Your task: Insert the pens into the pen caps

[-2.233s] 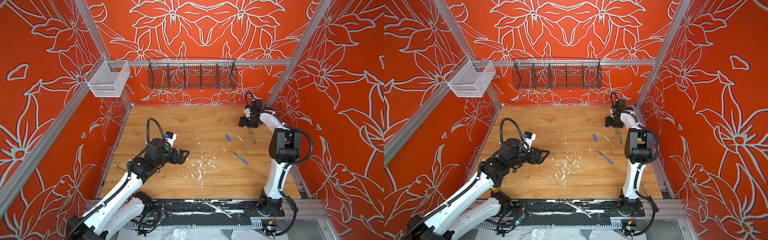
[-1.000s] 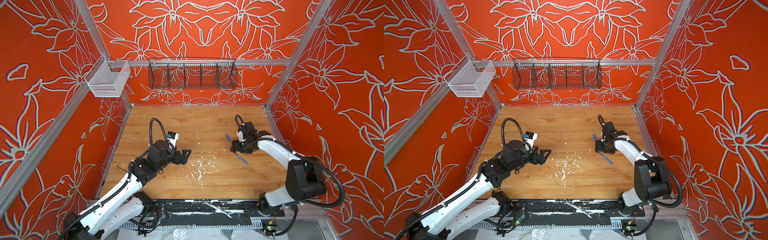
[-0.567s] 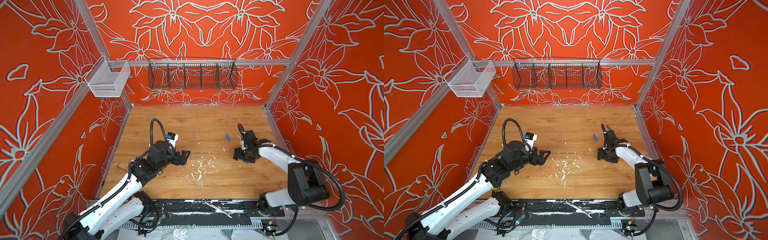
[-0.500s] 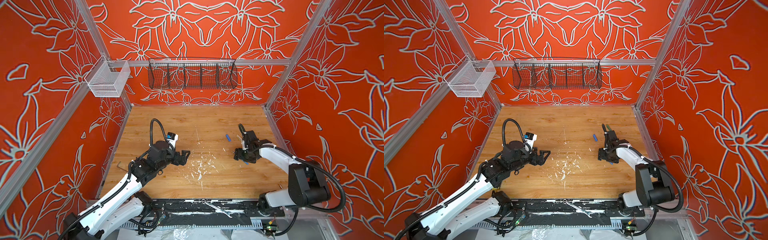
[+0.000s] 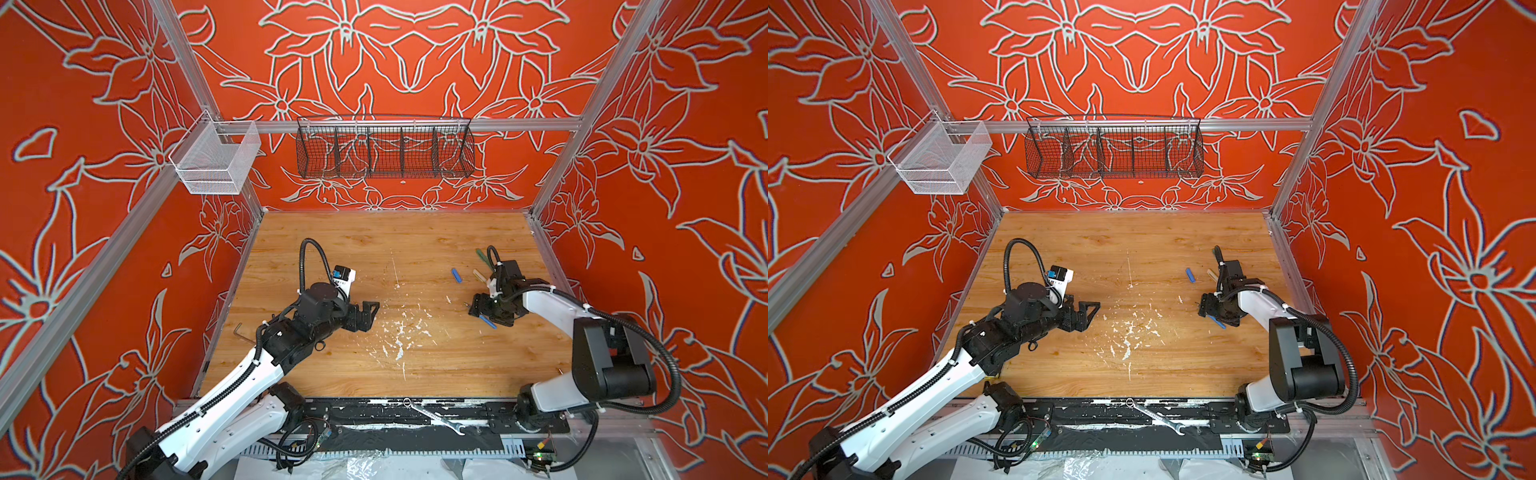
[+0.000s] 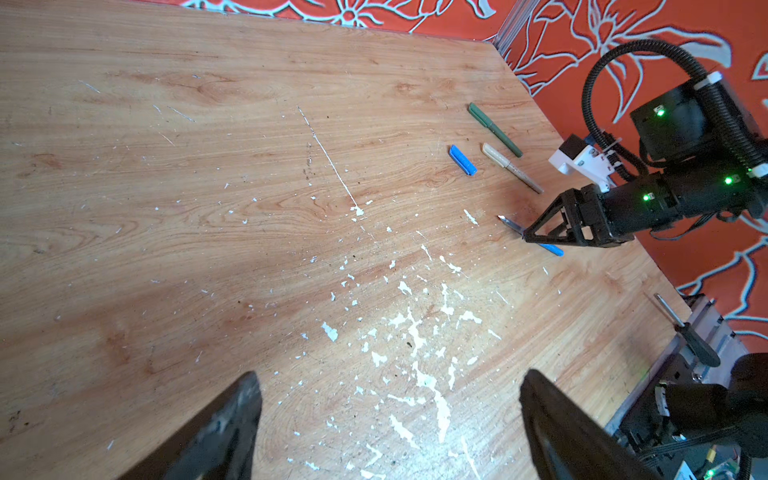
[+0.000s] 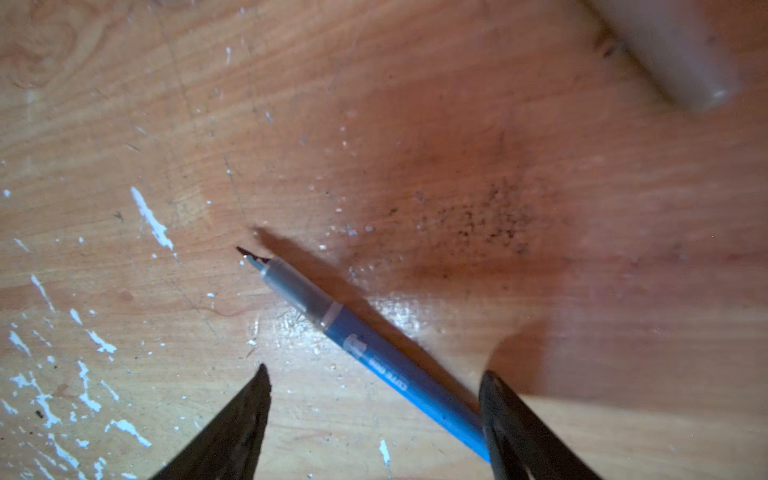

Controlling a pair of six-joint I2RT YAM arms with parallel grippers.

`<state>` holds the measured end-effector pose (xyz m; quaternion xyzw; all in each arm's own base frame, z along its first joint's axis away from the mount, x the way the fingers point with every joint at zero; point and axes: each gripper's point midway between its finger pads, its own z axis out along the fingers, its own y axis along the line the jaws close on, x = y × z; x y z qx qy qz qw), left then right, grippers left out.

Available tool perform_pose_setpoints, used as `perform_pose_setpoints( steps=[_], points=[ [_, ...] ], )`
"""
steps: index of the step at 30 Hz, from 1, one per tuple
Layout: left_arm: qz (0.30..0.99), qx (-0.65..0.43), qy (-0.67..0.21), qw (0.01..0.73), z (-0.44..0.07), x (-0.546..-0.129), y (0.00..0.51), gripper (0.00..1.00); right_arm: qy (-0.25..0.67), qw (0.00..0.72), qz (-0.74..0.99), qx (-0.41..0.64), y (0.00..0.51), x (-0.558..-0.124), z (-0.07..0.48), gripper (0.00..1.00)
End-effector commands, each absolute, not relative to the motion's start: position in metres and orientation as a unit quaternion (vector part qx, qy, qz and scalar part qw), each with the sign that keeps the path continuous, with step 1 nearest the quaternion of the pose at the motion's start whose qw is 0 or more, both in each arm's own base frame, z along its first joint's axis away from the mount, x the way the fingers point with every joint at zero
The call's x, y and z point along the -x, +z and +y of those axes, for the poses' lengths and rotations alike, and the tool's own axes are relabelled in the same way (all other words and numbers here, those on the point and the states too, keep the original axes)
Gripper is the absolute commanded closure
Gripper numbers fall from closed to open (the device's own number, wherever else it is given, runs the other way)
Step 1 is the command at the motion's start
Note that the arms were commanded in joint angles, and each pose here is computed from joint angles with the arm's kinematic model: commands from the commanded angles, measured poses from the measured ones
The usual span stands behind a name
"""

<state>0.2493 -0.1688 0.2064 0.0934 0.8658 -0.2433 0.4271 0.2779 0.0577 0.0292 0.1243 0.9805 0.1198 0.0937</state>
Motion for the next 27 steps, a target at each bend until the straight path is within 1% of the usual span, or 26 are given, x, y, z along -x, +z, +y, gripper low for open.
perform_pose_setpoints(
  steps=[1,5,9,14,18,21,24,27],
  points=[
    [0.867,-0.097,-0.238,0.426,-0.167,-0.25,0.204,0.03,0.133,0.063,0.981,-0.124,0.02,-0.265,0.062,0.2],
    [0.867,-0.098,-0.236,0.427,-0.166,-0.249,0.204,0.03,0.138,0.056,0.981,-0.128,0.017,-0.259,0.064,0.2],
    [0.867,-0.098,-0.234,0.429,-0.165,-0.25,0.204,0.03,0.178,0.049,0.973,-0.138,0.013,-0.254,0.077,0.2],
    [0.867,-0.098,-0.237,0.427,-0.166,-0.25,0.204,0.03,0.22,0.045,0.964,-0.143,0.018,-0.246,0.094,0.27],
    [0.869,-0.096,-0.242,0.421,-0.168,-0.249,0.202,0.03,0.208,0.043,0.966,-0.147,0.021,-0.235,0.093,0.32],
    [0.869,-0.096,-0.25,0.417,-0.171,-0.249,0.2,0.03,0.172,0.041,0.972,-0.154,0.022,-0.224,0.082,0.31],
    [0.869,-0.099,-0.256,0.412,-0.175,-0.249,0.198,0.03,0.154,0.049,0.974,-0.16,0.022,-0.217,0.075,0.29],
    [0.868,-0.107,-0.267,0.405,-0.181,-0.249,0.197,0.03,0.172,0.046,0.972,-0.155,0.021,-0.213,0.082,0.29]
  ],
)
